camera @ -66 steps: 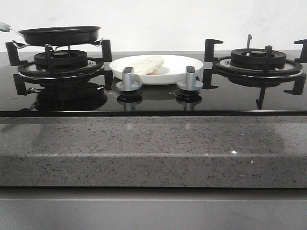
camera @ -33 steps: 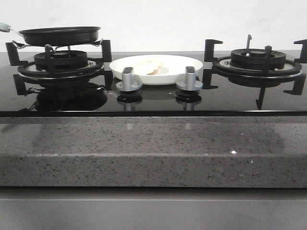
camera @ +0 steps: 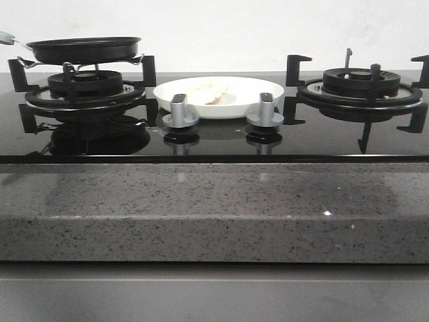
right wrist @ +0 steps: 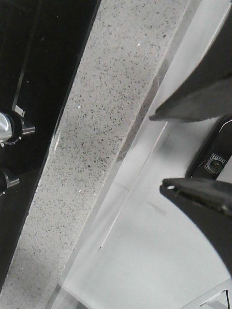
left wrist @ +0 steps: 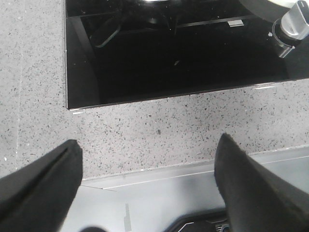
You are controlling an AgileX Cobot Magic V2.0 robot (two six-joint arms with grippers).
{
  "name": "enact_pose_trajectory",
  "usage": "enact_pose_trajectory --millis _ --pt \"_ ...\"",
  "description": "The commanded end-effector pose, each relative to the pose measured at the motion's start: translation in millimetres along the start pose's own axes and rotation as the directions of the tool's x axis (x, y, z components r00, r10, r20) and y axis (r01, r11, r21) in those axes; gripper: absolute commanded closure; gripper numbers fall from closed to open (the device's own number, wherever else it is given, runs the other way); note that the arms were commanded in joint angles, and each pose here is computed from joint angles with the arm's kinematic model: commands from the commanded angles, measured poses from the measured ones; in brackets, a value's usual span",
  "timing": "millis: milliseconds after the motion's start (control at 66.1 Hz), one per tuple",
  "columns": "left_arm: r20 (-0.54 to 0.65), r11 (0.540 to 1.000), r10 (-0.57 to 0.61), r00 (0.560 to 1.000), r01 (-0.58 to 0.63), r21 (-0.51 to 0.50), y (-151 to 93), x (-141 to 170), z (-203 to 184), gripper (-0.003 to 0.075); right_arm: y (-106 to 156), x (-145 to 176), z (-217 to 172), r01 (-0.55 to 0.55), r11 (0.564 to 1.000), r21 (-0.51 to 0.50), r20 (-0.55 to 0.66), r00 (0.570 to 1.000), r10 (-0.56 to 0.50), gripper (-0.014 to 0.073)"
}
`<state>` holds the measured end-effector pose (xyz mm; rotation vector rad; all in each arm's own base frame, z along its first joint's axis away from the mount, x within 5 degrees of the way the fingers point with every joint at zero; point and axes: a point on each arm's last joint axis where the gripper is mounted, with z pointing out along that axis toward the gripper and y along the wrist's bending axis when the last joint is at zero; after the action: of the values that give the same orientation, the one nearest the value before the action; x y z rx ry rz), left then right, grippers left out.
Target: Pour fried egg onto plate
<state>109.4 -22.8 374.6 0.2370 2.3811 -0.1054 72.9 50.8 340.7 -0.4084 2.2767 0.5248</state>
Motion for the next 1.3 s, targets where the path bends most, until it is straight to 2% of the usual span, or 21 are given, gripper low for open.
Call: enact_pose_trajectory --millis 0,91,166,378,514,1150,1286 --pt "0.098 1.000 -0.004 0.995 0.003 0.011 -1.5 -10.6 -7.1 0.0166 2.2 -9.6 -5.0 0.008 1.000 -0.007 0.073 0.997 -0.008 0.0277" --pt "0.094 1.000 -0.004 0.996 0.003 0.011 -1.5 -10.6 -6.6 0.0184 2.2 -9.6 -5.0 0.008 1.000 -0.007 0.073 0.997 -0.008 0.0277" --pt "0.094 1.000 -0.004 0.996 0.003 0.011 -1.5 -10.6 -6.6 0.0253 2.2 -9.6 -5.0 0.008 1.000 -0.007 0.073 0.997 -0.008 0.0307" --pt "0.092 1.000 -0.004 0.996 0.003 0.011 -1.5 -10.4 -6.6 0.0579 2.2 -9.6 -5.0 0.008 1.000 -0.007 0.073 0.997 -0.008 0.0538" --pt "0.092 1.000 -0.004 0.996 0.003 0.011 -1.5 -10.4 -6.6 0.0740 2.2 -9.6 -5.0 0.008 1.000 -0.007 0.073 0.997 -0.008 0.0658" --pt "0.095 1.000 -0.004 0.996 0.003 0.011 -1.5 -10.5 -6.0 0.0740 2.1 -9.2 -5.0 0.009 1.000 -0.006 0.068 0.998 -0.008 0.0663" --pt "0.126 1.000 -0.009 0.992 0.008 0.004 -0.3 -1.5 -13.2 0.0740 2.1 -9.2 -5.0 0.009 1.000 -0.006 0.068 0.998 -0.008 0.0663"
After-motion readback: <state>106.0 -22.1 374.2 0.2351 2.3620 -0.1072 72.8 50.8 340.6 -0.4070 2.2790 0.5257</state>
